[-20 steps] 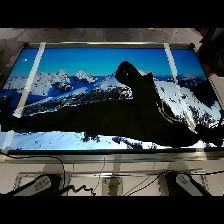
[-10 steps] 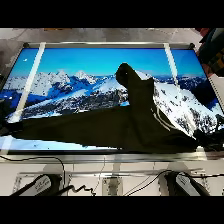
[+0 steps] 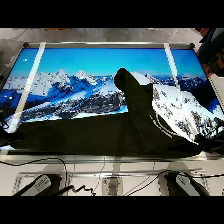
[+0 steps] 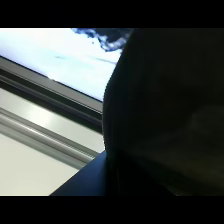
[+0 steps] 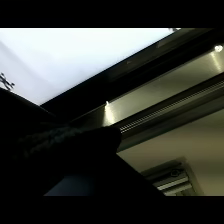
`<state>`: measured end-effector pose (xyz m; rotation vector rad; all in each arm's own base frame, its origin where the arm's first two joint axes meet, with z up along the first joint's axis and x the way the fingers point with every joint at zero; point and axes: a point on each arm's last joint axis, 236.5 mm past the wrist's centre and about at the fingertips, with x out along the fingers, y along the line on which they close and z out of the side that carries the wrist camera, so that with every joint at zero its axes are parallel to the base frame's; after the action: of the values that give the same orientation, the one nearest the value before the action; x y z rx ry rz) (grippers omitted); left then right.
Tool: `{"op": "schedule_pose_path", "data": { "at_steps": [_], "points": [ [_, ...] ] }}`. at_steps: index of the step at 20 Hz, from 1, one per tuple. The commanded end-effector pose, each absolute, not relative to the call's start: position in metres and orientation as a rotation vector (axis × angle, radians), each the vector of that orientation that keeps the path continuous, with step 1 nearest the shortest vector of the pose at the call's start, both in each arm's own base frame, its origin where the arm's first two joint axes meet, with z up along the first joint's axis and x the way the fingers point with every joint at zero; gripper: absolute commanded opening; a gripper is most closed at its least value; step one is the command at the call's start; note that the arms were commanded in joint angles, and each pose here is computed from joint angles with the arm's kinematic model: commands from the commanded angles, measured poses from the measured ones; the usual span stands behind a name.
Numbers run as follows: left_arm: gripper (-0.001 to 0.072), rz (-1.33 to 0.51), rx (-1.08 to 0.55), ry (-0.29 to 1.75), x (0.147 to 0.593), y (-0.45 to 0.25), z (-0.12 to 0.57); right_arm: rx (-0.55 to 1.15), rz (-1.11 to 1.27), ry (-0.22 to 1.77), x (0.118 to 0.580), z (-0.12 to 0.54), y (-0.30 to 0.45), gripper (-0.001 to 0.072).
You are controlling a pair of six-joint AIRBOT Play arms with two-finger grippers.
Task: Fold the clothes and pants, and hang the long-sleeved shirts on hangers.
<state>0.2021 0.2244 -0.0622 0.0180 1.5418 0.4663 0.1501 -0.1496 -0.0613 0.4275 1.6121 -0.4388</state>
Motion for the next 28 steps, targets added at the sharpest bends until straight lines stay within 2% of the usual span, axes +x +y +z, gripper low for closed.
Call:
{"op": "schedule_pose_path", "data": {
  "at_steps": [1,2,6,10,12,14,17,19,22,25,26,27,28],
  "points": [
    [0.0506,0.447,-0.008,1.518,0.203,0.216,-0.079,0.426,-0.436,1.620,0.149,-0.061,-0.149,0.0290],
    [0.0696,0.465,-0.019,1.500,0.206,0.218,-0.078,0.425,-0.437,1.610,0.151,-0.061,-0.150,0.0465],
    [0.0707,0.494,-0.030,1.461,0.216,0.224,-0.066,0.479,-0.351,1.543,0.179,-0.053,-0.130,0.0484],
    [0.0706,0.549,-0.031,1.362,0.241,0.242,-0.035,0.322,-0.143,1.570,0.203,-0.017,-0.089,0.0483],
    [0.0706,0.563,-0.066,1.312,0.253,0.244,-0.023,0.247,-0.071,1.601,0.197,-0.009,-0.070,0.0483],
    [0.0705,0.552,-0.099,1.291,0.259,0.239,-0.022,0.190,-0.071,1.606,0.192,-0.003,-0.069,0.0476],
    [0.0705,0.550,-0.105,1.289,0.259,0.238,-0.022,0.073,-0.233,1.611,0.180,0.005,-0.108,0.0453],
    [0.0704,0.551,-0.101,1.278,0.262,0.239,-0.021,0.197,-0.164,1.576,0.190,0.001,-0.080,0.0451],
    [0.0705,0.551,-0.099,1.273,0.263,0.240,-0.021,0.508,0.162,1.537,0.200,-0.012,0.014,0.0450],
    [0.0704,0.551,-0.101,1.275,0.262,0.240,-0.021,0.648,0.234,1.640,0.165,-0.045,0.048,0.0452],
    [0.0704,0.550,-0.104,1.273,0.263,0.239,-0.021,0.674,0.223,1.662,0.155,-0.059,0.053,0.0474],
    [0.0704,0.548,-0.109,1.271,0.264,0.238,-0.021,0.707,0.203,1.664,0.150,-0.071,0.058,0.0570],
    [0.0704,0.543,-0.122,1.265,0.265,0.236,-0.022,0.769,0.132,1.662,0.154,-0.075,0.057,0.0697]
  ]
}}
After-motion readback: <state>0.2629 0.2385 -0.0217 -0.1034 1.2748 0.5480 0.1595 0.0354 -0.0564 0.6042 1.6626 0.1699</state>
